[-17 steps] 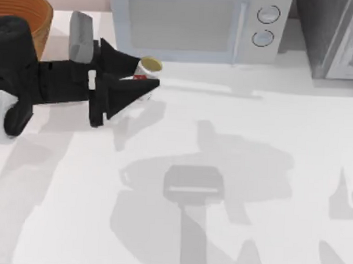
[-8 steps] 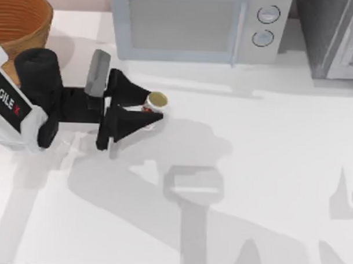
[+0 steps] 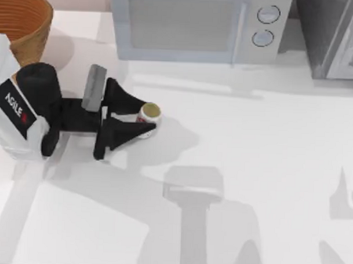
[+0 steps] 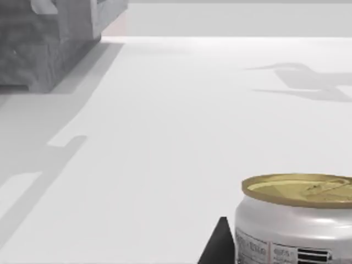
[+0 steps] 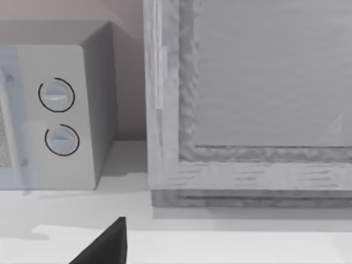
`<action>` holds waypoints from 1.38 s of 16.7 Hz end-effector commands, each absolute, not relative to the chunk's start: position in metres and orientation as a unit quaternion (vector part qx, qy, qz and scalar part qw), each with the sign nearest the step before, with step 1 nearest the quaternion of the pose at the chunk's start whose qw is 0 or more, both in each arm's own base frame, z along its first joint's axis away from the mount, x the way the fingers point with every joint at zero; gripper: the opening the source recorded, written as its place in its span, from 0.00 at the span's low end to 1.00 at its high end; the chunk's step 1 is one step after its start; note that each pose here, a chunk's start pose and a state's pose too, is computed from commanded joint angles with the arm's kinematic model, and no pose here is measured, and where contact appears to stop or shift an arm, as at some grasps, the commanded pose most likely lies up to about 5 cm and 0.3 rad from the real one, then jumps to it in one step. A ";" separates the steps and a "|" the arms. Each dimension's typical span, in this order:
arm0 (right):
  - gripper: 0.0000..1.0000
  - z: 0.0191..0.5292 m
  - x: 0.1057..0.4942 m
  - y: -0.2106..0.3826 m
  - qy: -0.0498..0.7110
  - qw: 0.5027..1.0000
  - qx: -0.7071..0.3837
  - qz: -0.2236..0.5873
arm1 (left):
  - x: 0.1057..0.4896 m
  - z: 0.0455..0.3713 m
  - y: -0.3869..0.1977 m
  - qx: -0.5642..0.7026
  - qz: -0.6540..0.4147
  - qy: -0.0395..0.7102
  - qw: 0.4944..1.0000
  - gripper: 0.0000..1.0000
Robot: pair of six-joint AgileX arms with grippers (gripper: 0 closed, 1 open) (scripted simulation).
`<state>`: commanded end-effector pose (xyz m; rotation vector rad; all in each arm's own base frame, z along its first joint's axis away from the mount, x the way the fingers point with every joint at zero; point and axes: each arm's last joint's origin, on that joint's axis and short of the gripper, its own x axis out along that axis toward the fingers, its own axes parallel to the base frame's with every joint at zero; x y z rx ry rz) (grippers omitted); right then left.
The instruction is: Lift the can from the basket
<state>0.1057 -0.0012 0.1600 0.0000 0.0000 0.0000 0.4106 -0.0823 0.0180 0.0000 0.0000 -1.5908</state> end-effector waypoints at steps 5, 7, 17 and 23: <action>1.00 0.160 0.106 -0.001 0.000 1.000 0.000 0.000 | 0.411 0.018 -0.082 0.000 -0.714 0.000 0.700 0.08; 1.00 0.160 0.106 -0.001 0.000 1.000 0.000 0.000 | 0.411 0.018 -0.082 0.000 -0.714 0.000 0.700 0.23; 1.00 0.160 0.106 -0.001 0.000 1.000 0.000 0.000 | 0.411 0.018 -0.082 0.000 -0.714 0.000 0.700 0.98; 1.00 0.160 0.106 -0.001 0.000 1.000 0.000 0.000 | 0.411 0.018 -0.082 0.000 -0.714 0.000 0.700 1.00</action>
